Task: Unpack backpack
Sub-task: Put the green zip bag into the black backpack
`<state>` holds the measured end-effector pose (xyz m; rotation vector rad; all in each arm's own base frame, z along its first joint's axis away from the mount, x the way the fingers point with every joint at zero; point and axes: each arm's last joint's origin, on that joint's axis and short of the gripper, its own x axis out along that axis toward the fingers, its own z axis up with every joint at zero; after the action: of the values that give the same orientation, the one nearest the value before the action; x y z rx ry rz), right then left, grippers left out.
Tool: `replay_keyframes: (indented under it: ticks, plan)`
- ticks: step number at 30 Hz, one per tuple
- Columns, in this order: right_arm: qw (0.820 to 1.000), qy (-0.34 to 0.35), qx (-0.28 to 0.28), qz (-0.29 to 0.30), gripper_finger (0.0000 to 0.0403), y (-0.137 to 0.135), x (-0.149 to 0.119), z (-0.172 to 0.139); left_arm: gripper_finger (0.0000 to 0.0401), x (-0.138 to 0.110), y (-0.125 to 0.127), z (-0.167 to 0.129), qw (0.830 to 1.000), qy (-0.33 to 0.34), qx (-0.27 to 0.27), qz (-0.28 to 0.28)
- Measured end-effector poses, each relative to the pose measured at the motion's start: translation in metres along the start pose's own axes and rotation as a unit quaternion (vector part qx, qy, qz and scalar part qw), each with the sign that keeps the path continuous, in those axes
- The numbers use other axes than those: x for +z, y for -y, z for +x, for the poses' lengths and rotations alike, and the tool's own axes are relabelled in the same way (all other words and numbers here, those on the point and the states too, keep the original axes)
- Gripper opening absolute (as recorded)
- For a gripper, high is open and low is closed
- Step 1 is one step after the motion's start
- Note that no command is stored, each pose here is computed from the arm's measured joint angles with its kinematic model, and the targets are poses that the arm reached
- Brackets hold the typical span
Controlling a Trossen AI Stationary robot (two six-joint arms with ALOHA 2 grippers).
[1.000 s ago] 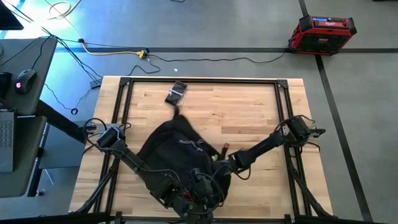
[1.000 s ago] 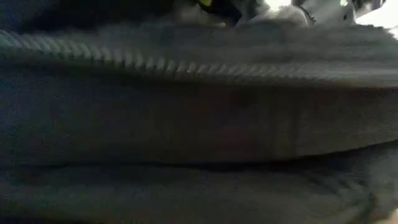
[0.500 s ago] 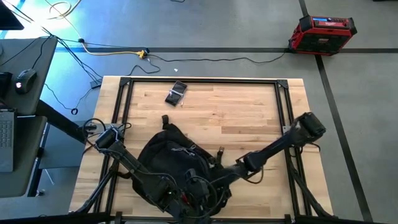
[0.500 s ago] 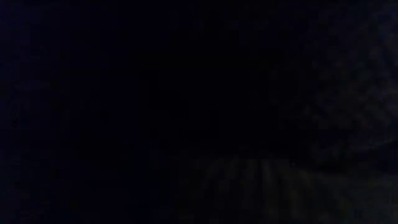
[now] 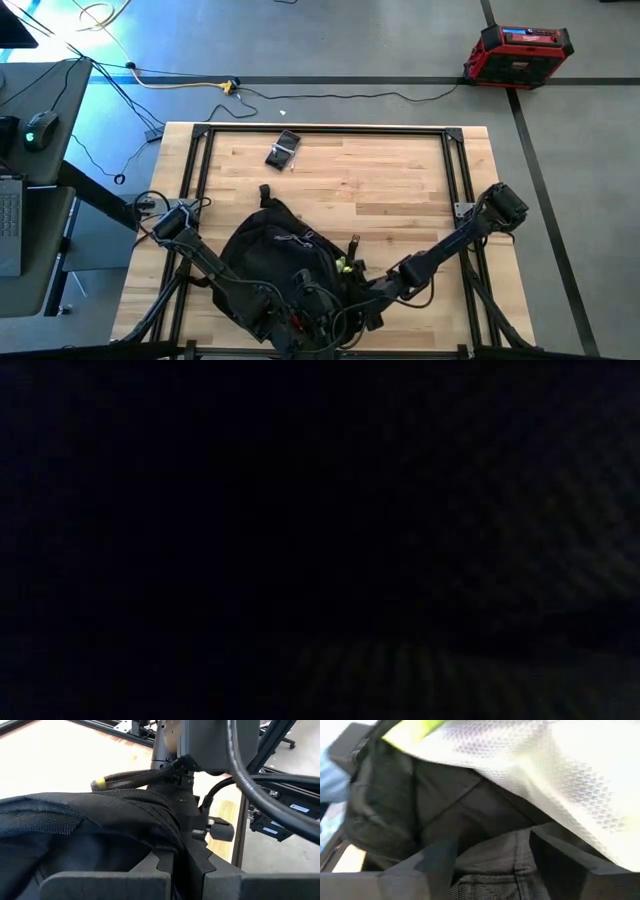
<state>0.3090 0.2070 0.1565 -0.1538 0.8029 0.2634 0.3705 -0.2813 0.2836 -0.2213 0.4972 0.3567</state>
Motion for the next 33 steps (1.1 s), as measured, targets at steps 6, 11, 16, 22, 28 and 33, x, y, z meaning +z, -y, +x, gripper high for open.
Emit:
replay_keyframes:
  ticks: [6,11,16,22,28,33]
  plan:
    - [0.998,0.006,-0.022,0.064,0.0261,-0.001,0.009,0.003,0.0,0.0,0.0,0.0,1.0,0.0,0.001,0.006]
    - [0.994,-0.016,-0.075,0.077,0.0254,-0.002,0.012,0.014,0.0,-0.001,0.0,0.0,1.0,0.004,0.007,0.009]
    - [0.984,-0.074,-0.132,0.095,0.0238,0.007,0.004,0.028,0.0,-0.003,0.0,-0.001,1.0,0.004,0.009,0.013]
    - [0.97,-0.103,-0.186,0.116,0.0185,0.022,-0.002,0.031,0.0,-0.003,0.0,-0.001,1.0,0.004,0.012,0.015]
    - [0.958,-0.147,-0.226,0.097,0.003,0.034,-0.009,0.028,0.0,-0.006,0.0,-0.004,1.0,0.001,0.012,0.013]
    - [0.944,-0.163,-0.278,0.068,0.0004,0.037,-0.009,0.017,0.0,-0.009,0.004,-0.008,1.0,0.002,0.007,0.012]
